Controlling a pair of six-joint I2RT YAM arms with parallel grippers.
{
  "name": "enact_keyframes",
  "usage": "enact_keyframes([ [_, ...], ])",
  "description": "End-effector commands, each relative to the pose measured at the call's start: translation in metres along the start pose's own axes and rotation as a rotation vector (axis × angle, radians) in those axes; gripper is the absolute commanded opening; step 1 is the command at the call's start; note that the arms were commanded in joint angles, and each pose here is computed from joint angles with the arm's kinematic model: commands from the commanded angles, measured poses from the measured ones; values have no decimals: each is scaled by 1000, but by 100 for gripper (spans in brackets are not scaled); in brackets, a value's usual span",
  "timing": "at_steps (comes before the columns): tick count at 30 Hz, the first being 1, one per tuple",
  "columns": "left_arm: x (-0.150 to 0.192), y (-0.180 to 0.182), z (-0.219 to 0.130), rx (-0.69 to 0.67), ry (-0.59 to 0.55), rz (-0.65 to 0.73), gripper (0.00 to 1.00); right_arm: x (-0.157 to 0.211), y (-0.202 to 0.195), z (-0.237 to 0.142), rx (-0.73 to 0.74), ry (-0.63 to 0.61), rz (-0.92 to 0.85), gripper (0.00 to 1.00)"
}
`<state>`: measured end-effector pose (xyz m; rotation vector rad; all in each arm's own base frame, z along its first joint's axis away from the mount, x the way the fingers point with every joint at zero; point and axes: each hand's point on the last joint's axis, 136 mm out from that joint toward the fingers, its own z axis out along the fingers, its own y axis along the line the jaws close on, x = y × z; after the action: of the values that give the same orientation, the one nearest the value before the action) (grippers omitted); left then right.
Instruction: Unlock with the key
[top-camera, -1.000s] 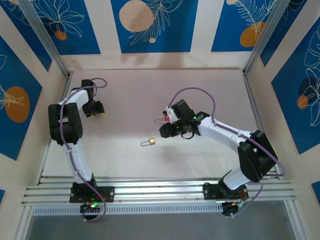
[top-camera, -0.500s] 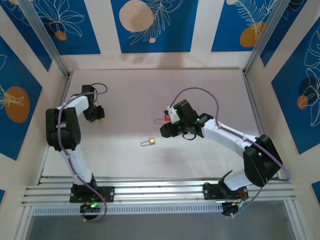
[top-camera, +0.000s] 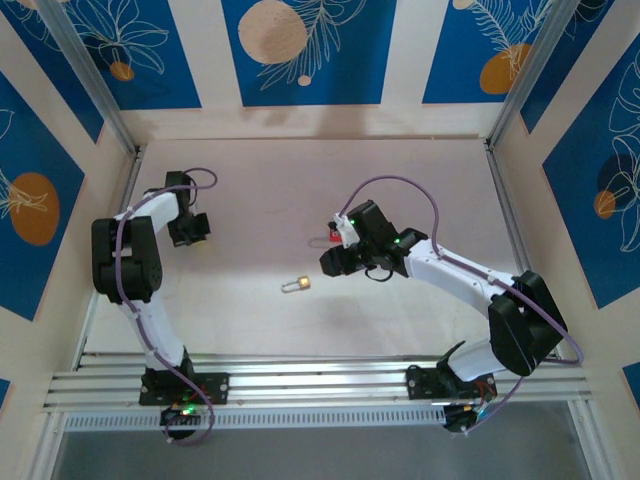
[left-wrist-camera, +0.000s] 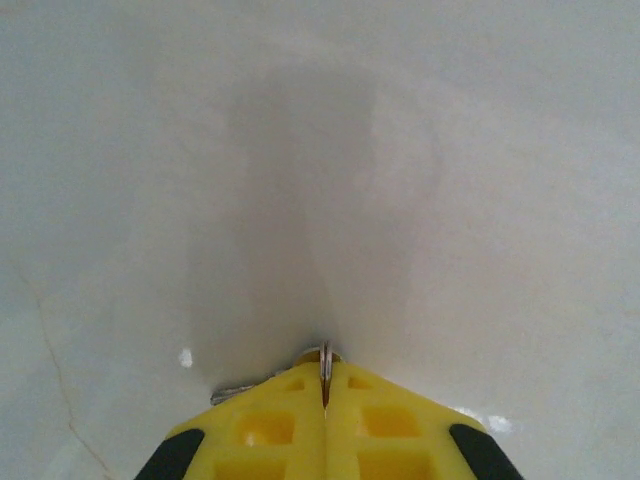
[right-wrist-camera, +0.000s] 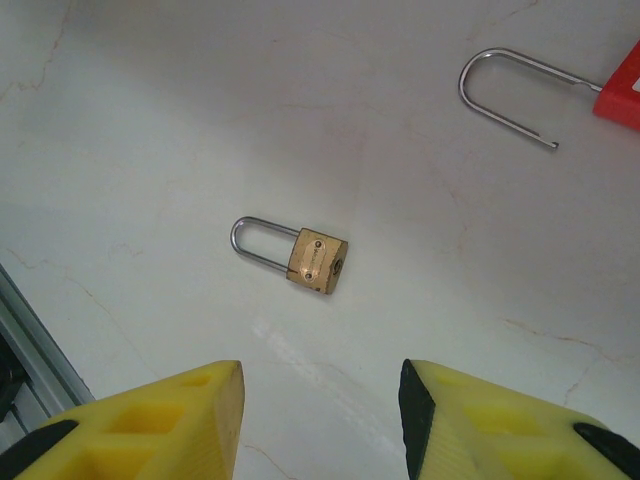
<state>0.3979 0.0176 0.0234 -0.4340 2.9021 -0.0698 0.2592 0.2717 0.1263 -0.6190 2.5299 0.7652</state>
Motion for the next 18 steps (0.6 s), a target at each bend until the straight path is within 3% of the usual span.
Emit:
enact_keyframes([
  [1, 6, 0, -1, -18, 40, 26, 0, 2, 7, -3, -23, -1, -12, 46],
  [6, 1, -12, -21, -8, 6, 63, 0, 1, 5, -3, -15, -2, -10, 47],
  [11, 4, -51, -63, 11, -78, 177, 0, -2, -4, -5, 22, -17, 12, 45],
  [18, 59, -136, -111, 118, -177, 351, 0, -9, -45, -34, 165, -164, 156, 44],
])
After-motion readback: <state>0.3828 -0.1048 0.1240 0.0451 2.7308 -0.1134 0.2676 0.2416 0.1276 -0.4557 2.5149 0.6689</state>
